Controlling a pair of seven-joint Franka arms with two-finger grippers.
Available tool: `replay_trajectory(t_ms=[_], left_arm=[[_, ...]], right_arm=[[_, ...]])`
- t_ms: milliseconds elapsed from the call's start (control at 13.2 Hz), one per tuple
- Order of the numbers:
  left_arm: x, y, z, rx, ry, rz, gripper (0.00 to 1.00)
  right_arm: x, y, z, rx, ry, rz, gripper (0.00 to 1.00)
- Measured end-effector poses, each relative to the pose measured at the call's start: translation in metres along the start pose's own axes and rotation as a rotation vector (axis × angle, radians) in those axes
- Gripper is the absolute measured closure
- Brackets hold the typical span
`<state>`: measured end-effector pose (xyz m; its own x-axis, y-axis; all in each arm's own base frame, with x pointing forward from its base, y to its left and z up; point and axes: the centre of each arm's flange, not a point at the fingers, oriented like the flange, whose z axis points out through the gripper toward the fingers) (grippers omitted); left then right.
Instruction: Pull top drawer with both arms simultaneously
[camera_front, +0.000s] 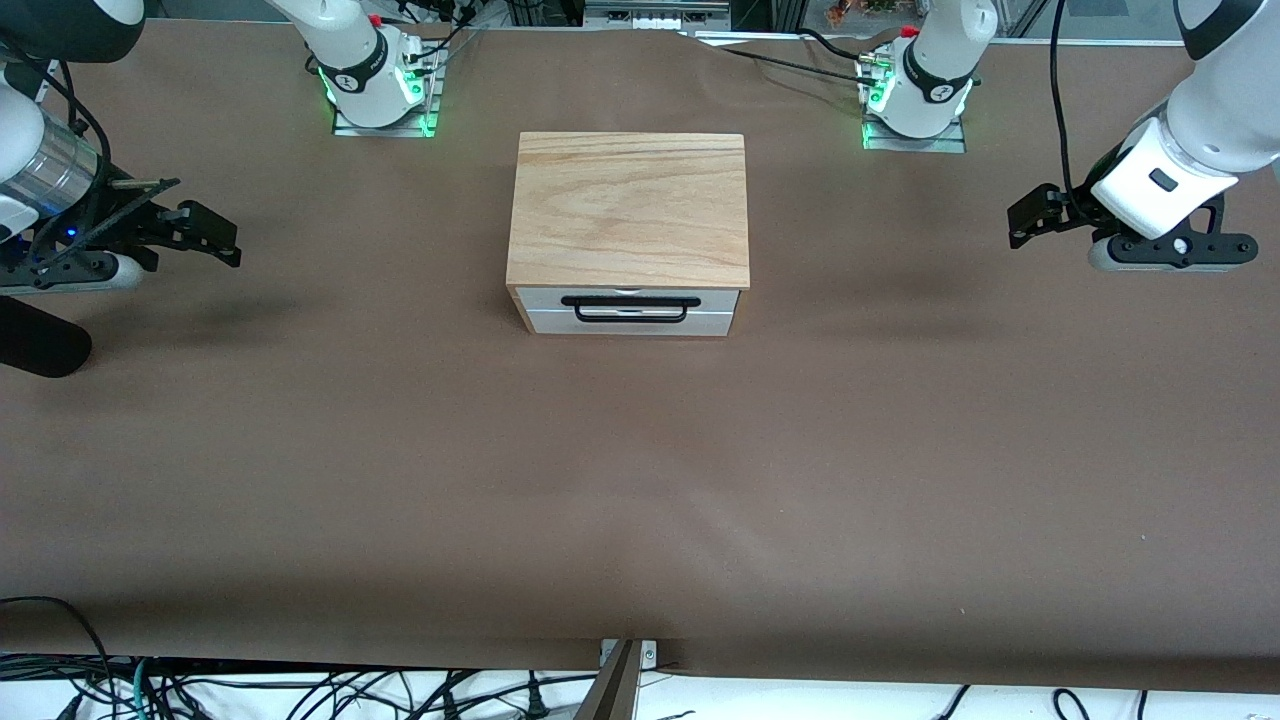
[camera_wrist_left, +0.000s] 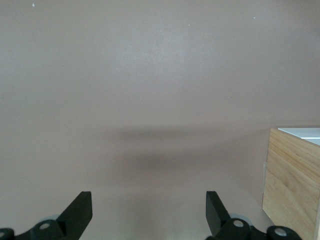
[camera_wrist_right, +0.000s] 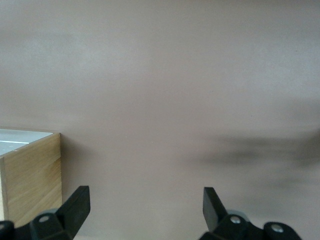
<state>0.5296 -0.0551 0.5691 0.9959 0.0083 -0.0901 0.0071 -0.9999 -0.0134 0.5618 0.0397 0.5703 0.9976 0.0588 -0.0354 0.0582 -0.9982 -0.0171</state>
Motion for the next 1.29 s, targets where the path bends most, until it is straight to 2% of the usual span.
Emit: replay_trajectory(t_ms=[1292], left_arm=[[0.006,-0.002,0.011,0.000,-0.022,-0.004,0.00]], right_arm=[[0.001,-0.001,-0.001,-0.001,0.007,-0.002,0.00]])
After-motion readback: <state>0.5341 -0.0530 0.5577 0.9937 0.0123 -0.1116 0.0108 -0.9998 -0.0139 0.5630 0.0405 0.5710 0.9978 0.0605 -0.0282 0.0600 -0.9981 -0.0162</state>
